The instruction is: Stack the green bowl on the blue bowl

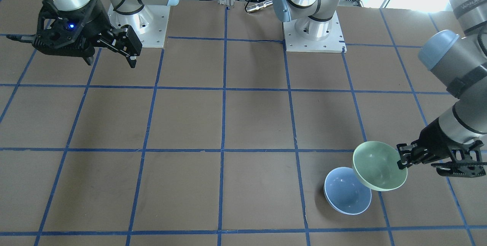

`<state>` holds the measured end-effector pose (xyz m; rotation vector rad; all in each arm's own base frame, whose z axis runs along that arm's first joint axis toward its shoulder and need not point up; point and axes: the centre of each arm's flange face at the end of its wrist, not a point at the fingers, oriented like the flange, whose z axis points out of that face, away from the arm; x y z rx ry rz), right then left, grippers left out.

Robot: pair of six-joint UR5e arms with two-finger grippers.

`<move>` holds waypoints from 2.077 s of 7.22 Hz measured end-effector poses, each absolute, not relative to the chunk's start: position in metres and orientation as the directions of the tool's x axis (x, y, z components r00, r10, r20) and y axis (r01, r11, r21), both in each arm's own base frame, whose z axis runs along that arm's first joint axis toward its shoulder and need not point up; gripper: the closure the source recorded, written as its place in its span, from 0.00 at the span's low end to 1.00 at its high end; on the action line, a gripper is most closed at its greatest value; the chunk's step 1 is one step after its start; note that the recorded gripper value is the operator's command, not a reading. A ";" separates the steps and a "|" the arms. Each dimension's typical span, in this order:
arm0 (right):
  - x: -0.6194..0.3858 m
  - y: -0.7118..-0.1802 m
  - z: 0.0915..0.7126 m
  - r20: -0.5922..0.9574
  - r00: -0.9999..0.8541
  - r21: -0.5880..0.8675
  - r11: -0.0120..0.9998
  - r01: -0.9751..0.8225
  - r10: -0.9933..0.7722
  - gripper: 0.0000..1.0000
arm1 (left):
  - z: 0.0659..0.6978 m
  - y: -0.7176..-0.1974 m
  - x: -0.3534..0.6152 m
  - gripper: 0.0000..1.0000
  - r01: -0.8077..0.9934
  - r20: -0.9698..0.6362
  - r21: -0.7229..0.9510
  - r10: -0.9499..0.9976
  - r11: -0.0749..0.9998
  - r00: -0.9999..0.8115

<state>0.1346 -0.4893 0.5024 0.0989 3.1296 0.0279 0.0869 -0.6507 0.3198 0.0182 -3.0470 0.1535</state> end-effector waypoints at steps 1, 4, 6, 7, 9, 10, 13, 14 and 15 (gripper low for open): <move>0.135 -0.489 0.502 -0.010 -0.998 0.018 0.998 0.063 0.063 0.00 | 0.307 -0.661 0.067 1.00 -0.036 0.103 -0.086 -0.027 0.996 -0.994; 0.135 -0.489 0.503 -0.010 -0.998 0.017 0.998 0.062 0.062 0.00 | 0.274 -0.680 0.050 1.00 -0.025 0.092 -0.082 -0.017 0.996 -0.996; 0.135 -0.489 0.503 -0.010 -0.998 0.017 0.998 0.062 0.063 0.00 | 0.264 -0.686 0.052 0.41 -0.011 0.071 -0.089 -0.005 0.996 -0.997; 0.135 -0.489 0.503 -0.010 -0.998 0.017 0.998 0.062 0.062 0.00 | 0.260 -0.687 0.053 0.00 0.000 0.066 -0.085 0.005 0.996 -0.998; 0.135 -0.489 0.503 -0.010 -0.998 0.017 0.998 0.062 0.062 0.00 | 0.265 -0.687 0.051 0.00 -0.005 0.066 -0.089 0.001 0.996 -0.998; 0.135 -0.489 0.503 -0.010 -0.998 0.017 0.998 0.062 0.062 0.00 | 0.279 -0.682 0.043 0.00 -0.001 0.065 -0.083 0.005 0.997 -0.998; 0.135 -0.489 0.503 -0.010 -0.998 0.018 0.998 0.062 0.063 0.00 | 0.364 -0.637 -0.023 0.00 0.010 0.078 -0.031 0.013 0.999 -0.997; 0.135 -0.489 0.502 -0.010 -0.998 0.018 0.998 0.063 0.063 0.00 | 0.397 -0.615 -0.059 0.00 0.028 0.078 -0.036 0.030 0.999 -0.996; 0.135 -0.489 0.503 -0.010 -0.998 0.018 0.998 0.063 0.063 0.00 | 0.430 -0.588 -0.091 0.00 0.035 0.078 -0.037 0.038 0.999 -0.996</move>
